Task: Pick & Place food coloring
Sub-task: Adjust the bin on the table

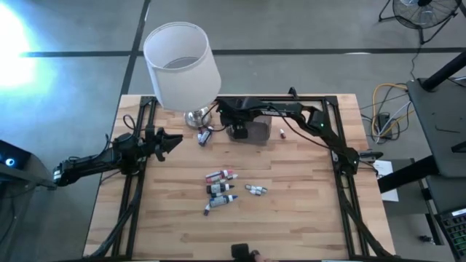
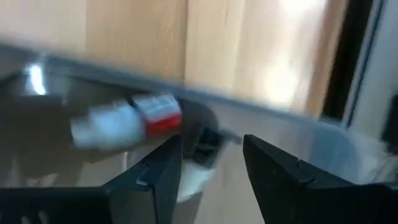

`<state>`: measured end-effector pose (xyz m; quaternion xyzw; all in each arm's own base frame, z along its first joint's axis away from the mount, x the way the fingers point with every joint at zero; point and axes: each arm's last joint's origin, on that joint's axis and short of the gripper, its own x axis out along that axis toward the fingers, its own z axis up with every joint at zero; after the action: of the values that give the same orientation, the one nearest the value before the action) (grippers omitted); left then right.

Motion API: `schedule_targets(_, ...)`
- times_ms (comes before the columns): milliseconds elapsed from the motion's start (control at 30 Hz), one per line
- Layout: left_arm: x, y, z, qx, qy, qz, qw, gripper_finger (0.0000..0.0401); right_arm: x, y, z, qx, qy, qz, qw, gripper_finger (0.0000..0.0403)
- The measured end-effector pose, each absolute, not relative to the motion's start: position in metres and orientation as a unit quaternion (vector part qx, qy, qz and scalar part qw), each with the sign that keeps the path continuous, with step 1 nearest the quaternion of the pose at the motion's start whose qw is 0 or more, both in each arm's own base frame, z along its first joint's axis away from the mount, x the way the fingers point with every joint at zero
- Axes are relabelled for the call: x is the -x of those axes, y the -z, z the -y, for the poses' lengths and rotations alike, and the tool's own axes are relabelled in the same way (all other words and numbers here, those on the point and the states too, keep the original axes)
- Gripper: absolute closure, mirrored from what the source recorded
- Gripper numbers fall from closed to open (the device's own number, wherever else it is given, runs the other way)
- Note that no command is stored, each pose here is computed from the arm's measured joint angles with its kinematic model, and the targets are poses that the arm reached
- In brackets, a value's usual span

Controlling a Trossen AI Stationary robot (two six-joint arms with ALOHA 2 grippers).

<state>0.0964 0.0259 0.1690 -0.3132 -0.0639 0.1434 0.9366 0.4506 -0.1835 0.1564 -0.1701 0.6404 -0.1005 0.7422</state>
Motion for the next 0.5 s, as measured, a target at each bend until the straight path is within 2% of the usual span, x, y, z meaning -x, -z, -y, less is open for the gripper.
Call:
schedule_targets(200,-0.096,-0.169,-0.026,0.313,-0.143,0.063,0.937,0.0316,-0.446,-0.170,0.183,0.136,0.089,-0.647,0.745,0.0236)
schedule_targets(500,-0.096,-0.169,-0.026,0.313,-0.144,0.063,0.937,0.0316,-0.433,-0.161,0.183,0.101,0.084,-0.689,0.713,0.0240)
